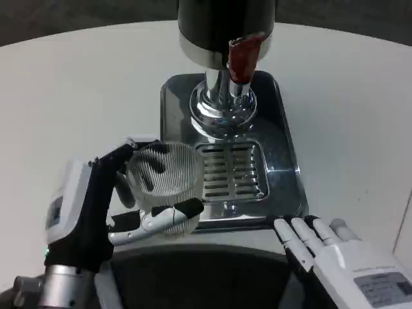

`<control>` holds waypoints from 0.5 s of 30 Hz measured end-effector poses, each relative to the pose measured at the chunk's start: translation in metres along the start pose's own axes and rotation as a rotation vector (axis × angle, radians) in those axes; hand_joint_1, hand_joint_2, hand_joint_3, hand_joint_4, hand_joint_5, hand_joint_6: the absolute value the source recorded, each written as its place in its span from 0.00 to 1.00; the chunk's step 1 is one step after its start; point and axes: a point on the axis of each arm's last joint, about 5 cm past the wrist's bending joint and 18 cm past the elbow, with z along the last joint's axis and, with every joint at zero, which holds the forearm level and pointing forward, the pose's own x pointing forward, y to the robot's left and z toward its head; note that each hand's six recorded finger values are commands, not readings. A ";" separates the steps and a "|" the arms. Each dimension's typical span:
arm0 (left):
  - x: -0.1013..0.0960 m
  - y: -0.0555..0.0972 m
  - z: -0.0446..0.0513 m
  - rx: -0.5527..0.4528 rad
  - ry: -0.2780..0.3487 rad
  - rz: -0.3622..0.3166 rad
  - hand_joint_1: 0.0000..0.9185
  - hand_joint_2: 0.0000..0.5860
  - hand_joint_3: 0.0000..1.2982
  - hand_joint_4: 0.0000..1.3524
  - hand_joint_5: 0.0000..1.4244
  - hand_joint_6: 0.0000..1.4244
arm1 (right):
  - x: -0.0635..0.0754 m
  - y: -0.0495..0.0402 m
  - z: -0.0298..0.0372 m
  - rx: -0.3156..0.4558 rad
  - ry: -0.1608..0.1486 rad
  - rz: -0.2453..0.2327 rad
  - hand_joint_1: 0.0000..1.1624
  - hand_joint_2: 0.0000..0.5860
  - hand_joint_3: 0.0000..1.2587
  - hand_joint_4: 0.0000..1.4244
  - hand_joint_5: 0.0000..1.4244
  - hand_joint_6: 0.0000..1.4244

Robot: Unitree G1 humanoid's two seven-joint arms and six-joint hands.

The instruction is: Grasp the cup under the faucet to collect the drink, then remove the cup.

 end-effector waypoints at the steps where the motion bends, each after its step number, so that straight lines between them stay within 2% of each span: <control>1: 0.003 -0.001 -0.0010 0.003 -0.003 0.006 0.64 0.33 0.80 0.84 0.69 0.75 | 0.000 0.0003 0.0000 0.001 0.002 0.002 0.61 0.52 0.00 0.00 0.00 0.00; 2: 0.011 -0.002 -0.0035 0.021 -0.011 0.013 0.64 0.33 0.80 0.84 0.69 0.75 | -0.001 0.0007 0.0003 0.002 0.002 0.004 0.61 0.52 0.00 0.00 0.00 0.00; 9: 0.034 -0.013 -0.0083 0.045 -0.033 0.026 0.64 0.33 0.80 0.84 0.70 0.75 | -0.005 0.0007 0.0003 0.012 0.019 -0.004 0.61 0.53 0.00 0.00 0.00 0.00; 15: 0.052 -0.026 -0.0066 0.051 -0.061 0.027 0.63 0.33 0.80 0.84 0.71 0.75 | -0.011 0.0001 0.0000 0.018 0.029 -0.017 0.61 0.53 0.00 0.00 0.00 0.00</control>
